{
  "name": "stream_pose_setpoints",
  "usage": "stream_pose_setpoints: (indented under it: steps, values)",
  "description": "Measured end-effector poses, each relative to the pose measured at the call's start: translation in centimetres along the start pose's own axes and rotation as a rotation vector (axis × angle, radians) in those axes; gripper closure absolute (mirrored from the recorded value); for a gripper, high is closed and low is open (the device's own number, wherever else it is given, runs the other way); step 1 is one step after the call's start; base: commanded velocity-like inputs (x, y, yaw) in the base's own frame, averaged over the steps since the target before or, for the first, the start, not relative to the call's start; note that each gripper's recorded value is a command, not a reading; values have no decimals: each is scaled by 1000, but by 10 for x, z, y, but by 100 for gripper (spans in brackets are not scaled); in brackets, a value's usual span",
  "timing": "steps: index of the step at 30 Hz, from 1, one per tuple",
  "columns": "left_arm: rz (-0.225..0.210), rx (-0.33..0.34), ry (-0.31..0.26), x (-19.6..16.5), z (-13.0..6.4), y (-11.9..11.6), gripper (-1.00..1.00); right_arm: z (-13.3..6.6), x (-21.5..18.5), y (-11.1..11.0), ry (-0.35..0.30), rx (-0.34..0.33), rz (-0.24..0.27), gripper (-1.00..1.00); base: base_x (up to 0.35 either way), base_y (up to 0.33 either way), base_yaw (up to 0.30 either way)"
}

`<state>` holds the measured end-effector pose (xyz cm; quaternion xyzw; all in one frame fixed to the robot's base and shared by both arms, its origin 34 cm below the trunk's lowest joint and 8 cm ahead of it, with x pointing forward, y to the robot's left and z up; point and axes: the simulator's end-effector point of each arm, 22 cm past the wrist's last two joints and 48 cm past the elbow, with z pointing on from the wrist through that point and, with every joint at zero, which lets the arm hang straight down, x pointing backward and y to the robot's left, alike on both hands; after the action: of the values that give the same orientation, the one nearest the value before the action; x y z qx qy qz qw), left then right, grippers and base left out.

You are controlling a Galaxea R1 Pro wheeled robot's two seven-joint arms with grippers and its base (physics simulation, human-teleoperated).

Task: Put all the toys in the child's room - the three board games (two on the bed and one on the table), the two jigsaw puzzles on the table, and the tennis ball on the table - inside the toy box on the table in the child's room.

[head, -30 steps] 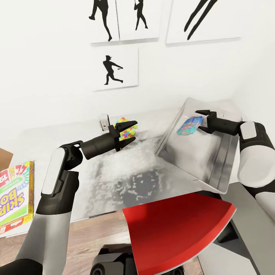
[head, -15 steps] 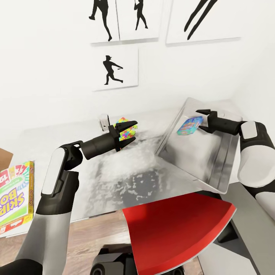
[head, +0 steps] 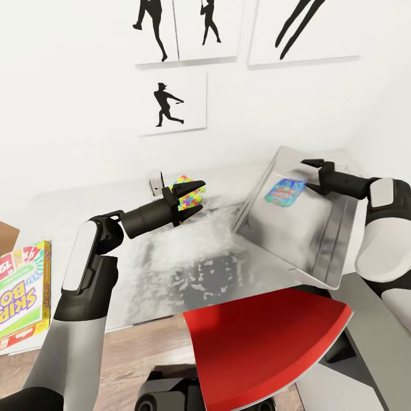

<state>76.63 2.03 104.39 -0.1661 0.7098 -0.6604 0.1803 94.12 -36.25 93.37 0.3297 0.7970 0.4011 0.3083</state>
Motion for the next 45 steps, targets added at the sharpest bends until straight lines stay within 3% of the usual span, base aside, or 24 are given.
stream_pose_setpoints:
  steps: [19, 25, 28, 32, 33, 34, 38, 45]
  values:
    - [-5, -5, 0, 2, -1, 3, -100, -2, -1, 1, -4, 11, -30, -100, 0, 0, 0]
    - [-6, -9, 0, 2, -1, 5, -100, -3, 2, 8, 5, 34, -123, -100, 0, 0, 0]
    - [-7, -10, 0, 3, -1, 5, -100, -5, 4, 7, 4, 37, -145, -100, 0, 0, 0]
    - [-11, -20, 0, 4, -2, 10, -100, -25, 8, 5, -30, 21, -238, -100, 0, 0, 0]
    - [-11, -20, 0, 4, -2, 10, -100, -25, 8, 5, -30, 21, -239, -100, 0, 0, 0]
    - [-13, -41, 0, 5, -3, 16, -100, -51, 13, 16, -76, -3, -357, -100, 0, 0, 0]
    - [-16, -65, 0, 5, -4, 21, -100, -76, 17, 40, -124, -30, -478, -100, 0, 0, 0]
    - [-19, -78, -3, 5, -8, 26, -100, -92, 20, 63, -155, -85, -529, -100, 0, 0, 0]
